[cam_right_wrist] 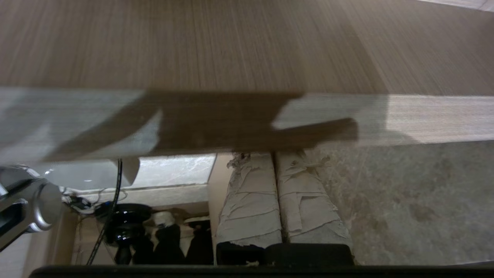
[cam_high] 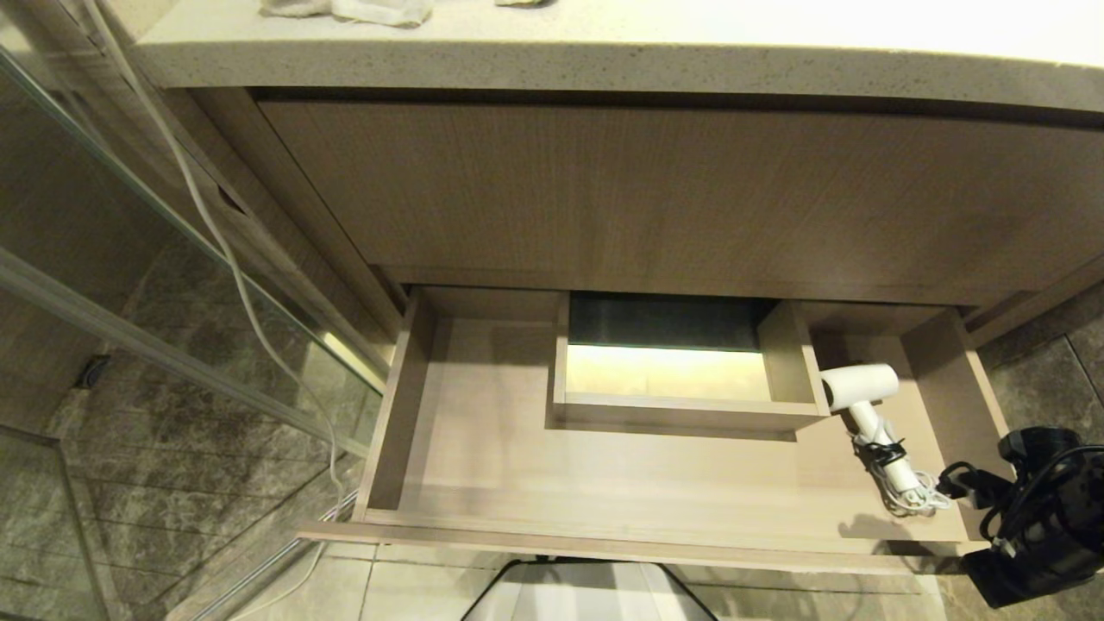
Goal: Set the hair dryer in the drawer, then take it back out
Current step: Close the drawer
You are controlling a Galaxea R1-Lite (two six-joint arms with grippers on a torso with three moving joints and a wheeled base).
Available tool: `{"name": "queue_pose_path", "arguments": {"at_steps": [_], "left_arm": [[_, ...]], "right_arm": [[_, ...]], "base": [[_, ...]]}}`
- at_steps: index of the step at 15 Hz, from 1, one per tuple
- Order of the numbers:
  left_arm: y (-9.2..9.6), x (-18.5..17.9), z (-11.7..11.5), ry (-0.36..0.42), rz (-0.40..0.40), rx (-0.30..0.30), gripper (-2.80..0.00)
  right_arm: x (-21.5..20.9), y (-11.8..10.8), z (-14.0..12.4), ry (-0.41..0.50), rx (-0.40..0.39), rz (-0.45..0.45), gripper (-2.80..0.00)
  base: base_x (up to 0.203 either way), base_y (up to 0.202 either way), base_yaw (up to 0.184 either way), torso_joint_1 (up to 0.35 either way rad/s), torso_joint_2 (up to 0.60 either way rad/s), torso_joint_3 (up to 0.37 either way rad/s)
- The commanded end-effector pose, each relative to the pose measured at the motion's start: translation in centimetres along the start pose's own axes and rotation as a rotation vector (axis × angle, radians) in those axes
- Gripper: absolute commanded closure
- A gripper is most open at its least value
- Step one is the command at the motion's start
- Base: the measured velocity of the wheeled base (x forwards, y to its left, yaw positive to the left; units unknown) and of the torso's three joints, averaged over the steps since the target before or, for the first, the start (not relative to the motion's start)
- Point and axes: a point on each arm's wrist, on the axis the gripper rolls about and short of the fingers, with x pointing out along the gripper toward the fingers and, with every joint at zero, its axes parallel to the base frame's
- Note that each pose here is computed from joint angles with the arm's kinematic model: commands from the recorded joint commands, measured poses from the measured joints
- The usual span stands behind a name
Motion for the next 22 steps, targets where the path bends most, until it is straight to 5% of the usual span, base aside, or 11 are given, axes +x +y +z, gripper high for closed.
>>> {"name": "queue_pose_path", "arguments": {"at_steps": [1,3,6,9,12,15,22], "left_arm": [[0.0,0.0,0.0,0.001,0.0,0.0,0.0],[0.0,0.0,0.0,0.001,0.0,0.0,0.0],[0.0,0.0,0.0,0.001,0.0,0.0,0.0],[0.0,0.0,0.0,0.001,0.0,0.0,0.0],[0.0,0.0,0.0,0.001,0.0,0.0,0.0],[0.0,0.0,0.0,0.0,0.0,0.0,0.0],[0.0,0.0,0.0,0.001,0.0,0.0,0.0]], "right_arm": [[0.4,-0.3,0.5,-0.017,0.002,-0.003,0.0],[-0.8,-1.4,1.6,-0.122,0.027,-0.027,0.0],[-2.7,-3.7,5.2,-0.411,0.118,-0.153,0.0],[-3.1,-4.1,6.5,-0.491,0.164,-0.171,0.0],[-3.4,-5.0,11.2,-0.746,0.256,-0.218,0.0],[-5.0,-4.8,10.6,-0.746,0.236,-0.191,0.0],[-13.7,-2.0,3.4,-0.702,0.213,-0.035,0.0]], "base": [[0.0,0.0,0.0,0.0,0.0,0.0],[0.0,0.0,0.0,0.0,0.0,0.0],[0.0,0.0,0.0,0.0,0.0,0.0],[0.0,0.0,0.0,0.0,0.0,0.0],[0.0,0.0,0.0,0.0,0.0,0.0],[0.0,0.0,0.0,0.0,0.0,0.0],[0.0,0.0,0.0,0.0,0.0,0.0]]}}
